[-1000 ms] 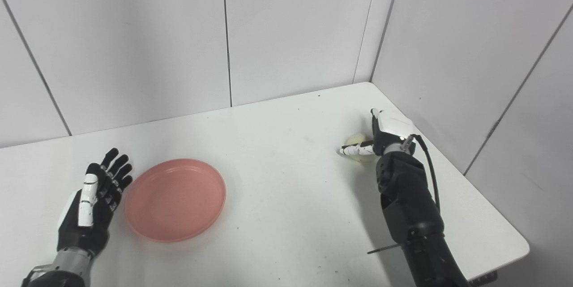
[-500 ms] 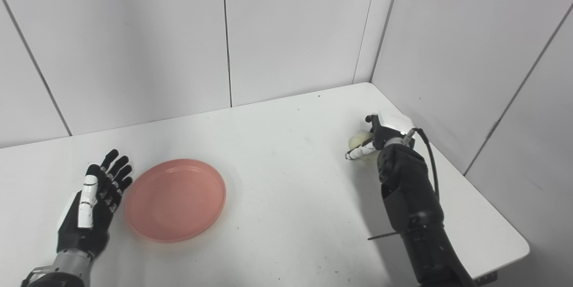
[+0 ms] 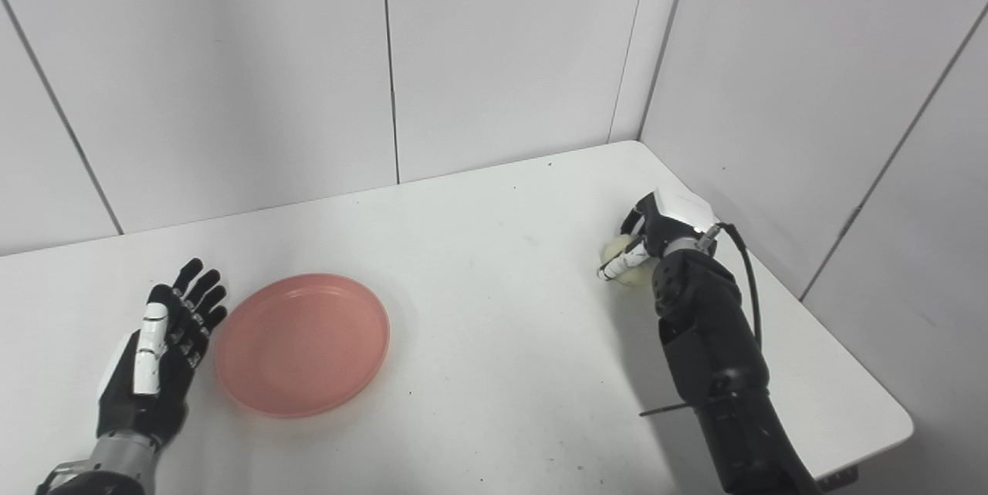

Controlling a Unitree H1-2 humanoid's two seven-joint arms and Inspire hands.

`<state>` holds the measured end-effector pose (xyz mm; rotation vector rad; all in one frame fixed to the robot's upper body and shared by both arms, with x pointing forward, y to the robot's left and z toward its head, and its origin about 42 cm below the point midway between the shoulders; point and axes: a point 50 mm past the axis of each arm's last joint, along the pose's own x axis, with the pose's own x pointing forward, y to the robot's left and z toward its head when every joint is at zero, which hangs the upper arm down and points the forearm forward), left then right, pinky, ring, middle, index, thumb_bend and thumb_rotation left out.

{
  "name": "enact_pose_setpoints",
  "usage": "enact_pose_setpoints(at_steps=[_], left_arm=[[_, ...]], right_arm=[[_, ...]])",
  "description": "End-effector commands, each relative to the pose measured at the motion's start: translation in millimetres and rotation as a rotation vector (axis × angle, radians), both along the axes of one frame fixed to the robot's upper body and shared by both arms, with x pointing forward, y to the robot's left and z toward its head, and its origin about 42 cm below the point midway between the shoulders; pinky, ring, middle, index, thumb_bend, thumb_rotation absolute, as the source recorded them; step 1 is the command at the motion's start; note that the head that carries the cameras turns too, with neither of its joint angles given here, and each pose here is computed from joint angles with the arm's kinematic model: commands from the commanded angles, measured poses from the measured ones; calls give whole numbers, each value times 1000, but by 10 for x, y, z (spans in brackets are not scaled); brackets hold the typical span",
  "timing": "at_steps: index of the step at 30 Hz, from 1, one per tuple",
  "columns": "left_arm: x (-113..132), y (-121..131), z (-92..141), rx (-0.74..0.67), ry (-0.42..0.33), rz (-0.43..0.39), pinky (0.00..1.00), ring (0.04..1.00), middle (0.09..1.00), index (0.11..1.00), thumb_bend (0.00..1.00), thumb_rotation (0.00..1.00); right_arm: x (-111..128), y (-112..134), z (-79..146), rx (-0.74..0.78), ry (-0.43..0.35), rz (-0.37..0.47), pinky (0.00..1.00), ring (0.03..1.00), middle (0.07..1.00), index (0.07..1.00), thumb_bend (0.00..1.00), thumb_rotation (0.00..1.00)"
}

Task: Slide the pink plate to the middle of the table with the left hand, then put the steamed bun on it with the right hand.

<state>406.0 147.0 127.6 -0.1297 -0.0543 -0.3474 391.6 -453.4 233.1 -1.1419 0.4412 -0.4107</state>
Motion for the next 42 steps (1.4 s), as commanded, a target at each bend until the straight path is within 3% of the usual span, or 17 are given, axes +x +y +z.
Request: enact_pose_setpoints(at_steps=[1, 8, 16, 20, 21, 25, 28, 33, 37, 42], left_arm=[[-12, -41, -10, 0, 17, -6, 968, 957, 953, 940, 535, 1000], [-36, -157, -48, 8, 25, -13, 961, 949, 944, 935, 517, 1000], [-45, -346, -136, 42, 12, -18, 948, 945, 944, 940, 539, 1000], [-38, -450, -177, 52, 8, -12, 940, 940, 941, 938, 549, 1000], [-36, -472, -184, 53, 8, -12, 940, 940, 941, 939, 551, 1000], [-29, -543, -218, 61, 2, -12, 935, 936, 938, 935, 562, 1000], [-28, -583, -235, 64, -3, -12, 923, 931, 935, 928, 567, 1000], [-37, -641, -264, 79, -1, -17, 918, 928, 934, 926, 570, 1000], [-52, -662, -265, 79, -2, -24, 917, 926, 935, 931, 560, 1000], [-91, -679, -275, 71, -3, -34, 912, 924, 928, 918, 547, 1000]], right_arm=[[9, -31, 227, -35, -80, -7, 258, 318, 439, 512, 526, 0], [-24, 115, 367, 0, -209, 60, 312, 373, 418, 532, 522, 0], [-23, 399, 404, 1, -392, 241, 266, 350, 407, 517, 521, 0], [-37, 577, 380, 40, -501, 343, 307, 383, 453, 508, 523, 0], [-40, 618, 370, 47, -518, 360, 272, 356, 440, 506, 522, 0], [-76, 859, 379, 94, -559, 440, 193, 287, 405, 507, 517, 0], [-110, 995, 391, 87, -584, 515, 230, 319, 438, 506, 521, 0], [-187, 1253, 385, 121, -611, 566, 306, 366, 445, 512, 518, 0], [-234, 1399, 348, 133, -630, 624, 258, 441, 473, 496, 517, 0], [-292, 1622, 279, 151, -639, 705, 350, 420, 521, 484, 514, 0]])
